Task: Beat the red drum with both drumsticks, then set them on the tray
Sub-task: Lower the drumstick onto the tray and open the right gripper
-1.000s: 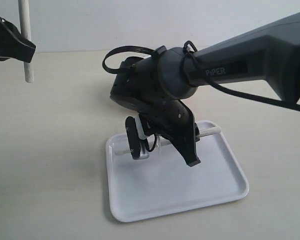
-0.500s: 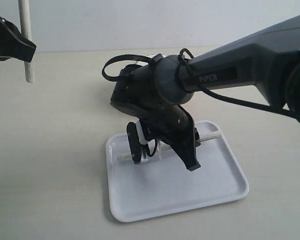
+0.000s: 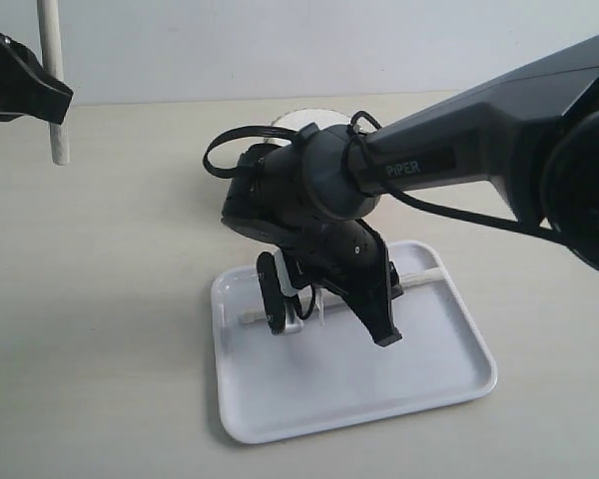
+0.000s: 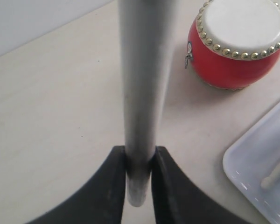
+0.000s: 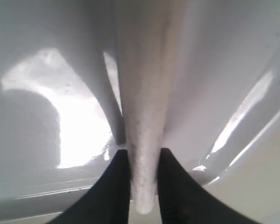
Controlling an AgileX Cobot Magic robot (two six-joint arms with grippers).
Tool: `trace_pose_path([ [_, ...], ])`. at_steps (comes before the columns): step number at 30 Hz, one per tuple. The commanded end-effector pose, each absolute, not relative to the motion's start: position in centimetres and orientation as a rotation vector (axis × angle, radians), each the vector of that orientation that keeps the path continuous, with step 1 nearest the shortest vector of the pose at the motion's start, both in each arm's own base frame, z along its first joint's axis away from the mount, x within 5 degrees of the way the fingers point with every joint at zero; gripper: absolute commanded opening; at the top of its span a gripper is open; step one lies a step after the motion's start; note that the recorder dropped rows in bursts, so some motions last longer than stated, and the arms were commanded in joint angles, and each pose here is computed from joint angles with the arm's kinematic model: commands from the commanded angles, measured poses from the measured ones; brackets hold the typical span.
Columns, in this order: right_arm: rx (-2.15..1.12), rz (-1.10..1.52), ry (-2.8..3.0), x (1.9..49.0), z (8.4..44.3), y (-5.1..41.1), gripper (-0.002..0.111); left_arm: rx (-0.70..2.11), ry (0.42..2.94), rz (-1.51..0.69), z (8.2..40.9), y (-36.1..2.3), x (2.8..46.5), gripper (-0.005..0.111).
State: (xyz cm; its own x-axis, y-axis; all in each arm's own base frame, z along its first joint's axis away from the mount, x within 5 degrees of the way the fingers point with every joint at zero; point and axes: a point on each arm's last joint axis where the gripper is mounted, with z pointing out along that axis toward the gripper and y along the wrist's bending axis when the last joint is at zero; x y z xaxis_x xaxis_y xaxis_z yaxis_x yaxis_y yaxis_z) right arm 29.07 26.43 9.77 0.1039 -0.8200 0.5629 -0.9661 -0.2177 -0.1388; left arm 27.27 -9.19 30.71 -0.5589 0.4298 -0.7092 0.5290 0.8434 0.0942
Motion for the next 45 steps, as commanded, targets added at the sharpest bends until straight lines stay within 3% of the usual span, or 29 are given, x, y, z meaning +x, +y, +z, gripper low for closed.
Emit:
trace_pose_path([
  [1,2.123,0.815,-1.772,29.2,9.9,26.5,0.0,0.676,2.228,-0.166,31.0,-9.0,27.2,0.0],
  [17,2.108,0.82,-1.797,29.2,9.9,26.5,0.001,0.676,2.228,-0.166,31.0,-9.0,27.2,0.0],
  [26,2.106,0.821,-1.8,29.2,9.9,26.5,0.031,0.676,2.228,-0.166,31.0,-9.0,27.2,0.0],
  [30,2.11,0.821,-1.812,29.2,10.3,26.6,0.038,0.675,2.228,-0.168,31.0,-9.1,27.2,0.0],
  [40,2.108,0.804,-1.972,29.0,13.9,26.7,0.039,0.671,2.228,-0.176,31.0,-9.1,27.2,0.0],
  [45,2.051,0.686,-2.251,28.0,18.6,26.5,0.039,0.675,2.22,-0.222,31.0,-9.4,27.1,0.0],
])
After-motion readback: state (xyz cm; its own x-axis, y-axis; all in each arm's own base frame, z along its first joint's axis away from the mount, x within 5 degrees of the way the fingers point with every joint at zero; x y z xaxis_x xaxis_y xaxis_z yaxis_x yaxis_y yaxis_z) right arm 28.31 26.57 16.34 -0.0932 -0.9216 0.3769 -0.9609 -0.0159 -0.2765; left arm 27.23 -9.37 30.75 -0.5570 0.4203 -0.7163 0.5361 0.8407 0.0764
